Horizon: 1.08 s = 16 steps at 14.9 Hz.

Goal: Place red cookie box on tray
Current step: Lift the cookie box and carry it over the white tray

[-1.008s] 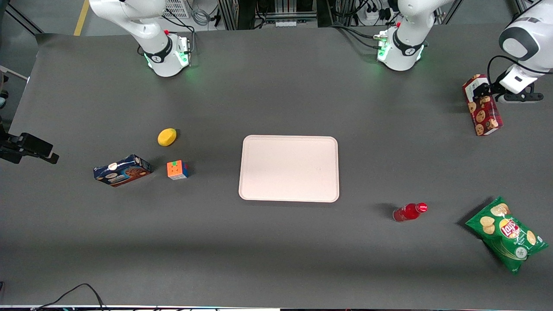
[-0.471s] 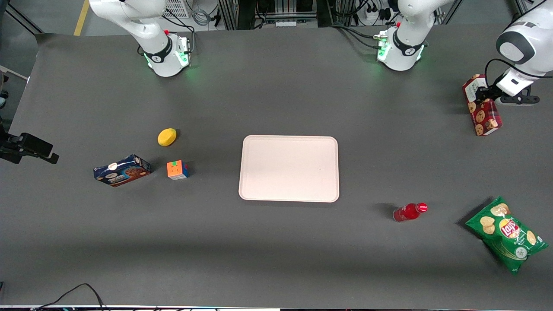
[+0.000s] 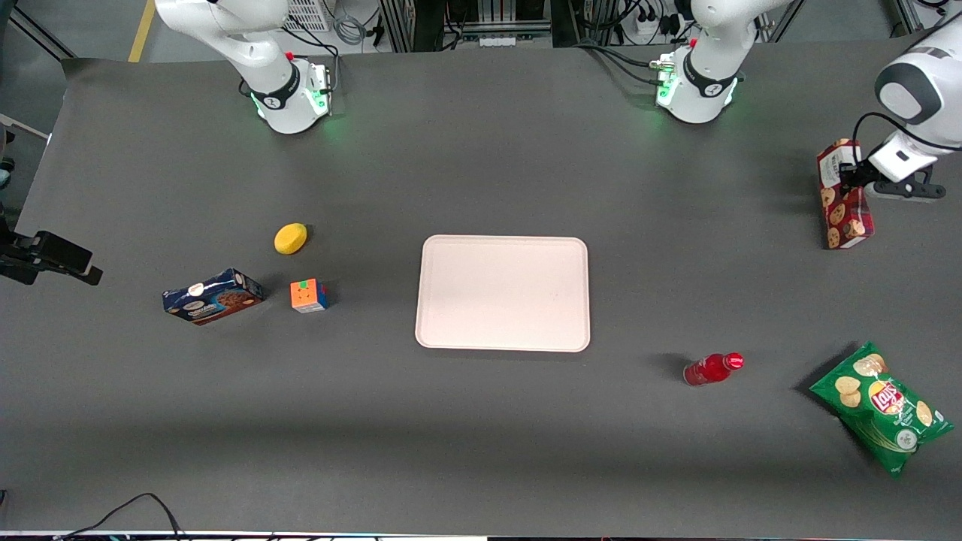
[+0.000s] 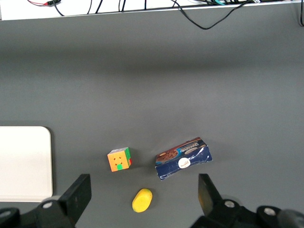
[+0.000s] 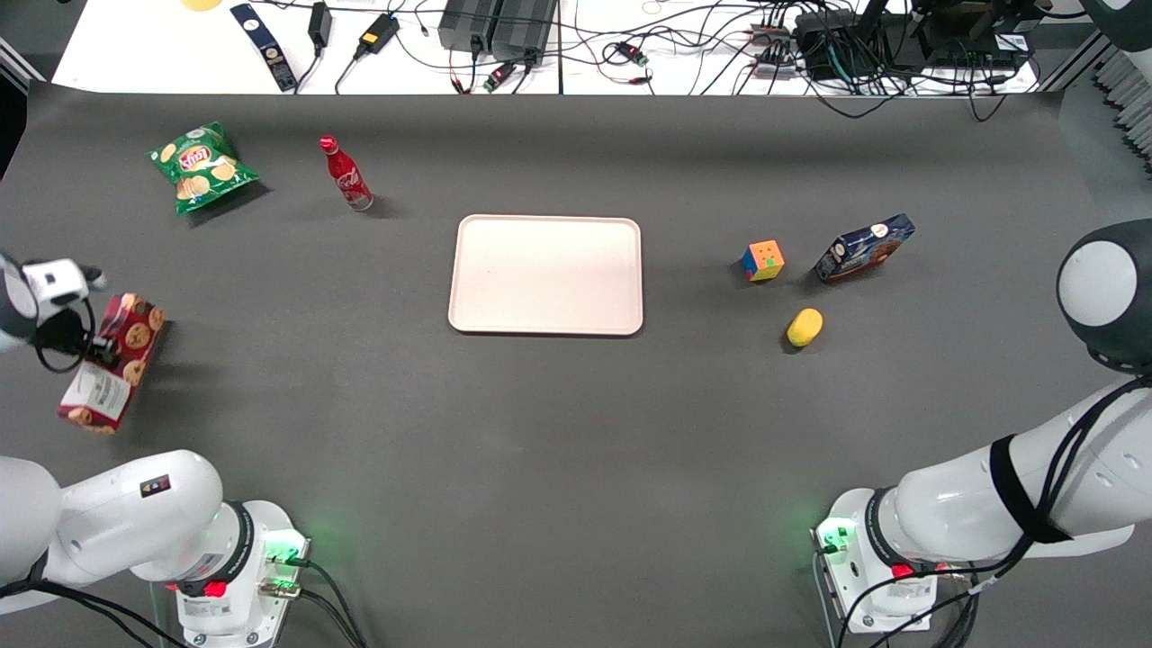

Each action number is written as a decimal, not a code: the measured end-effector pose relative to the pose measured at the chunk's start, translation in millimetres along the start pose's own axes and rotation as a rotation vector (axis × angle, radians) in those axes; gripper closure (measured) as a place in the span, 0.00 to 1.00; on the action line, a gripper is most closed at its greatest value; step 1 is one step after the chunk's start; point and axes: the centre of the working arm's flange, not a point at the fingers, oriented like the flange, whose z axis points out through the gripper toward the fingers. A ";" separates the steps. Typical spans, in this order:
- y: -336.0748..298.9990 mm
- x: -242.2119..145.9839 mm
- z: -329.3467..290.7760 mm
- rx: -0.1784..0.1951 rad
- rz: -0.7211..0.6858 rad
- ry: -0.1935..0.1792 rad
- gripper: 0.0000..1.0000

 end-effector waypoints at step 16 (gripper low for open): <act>400.5 258.1 -188.3 -0.060 -0.057 0.015 0.92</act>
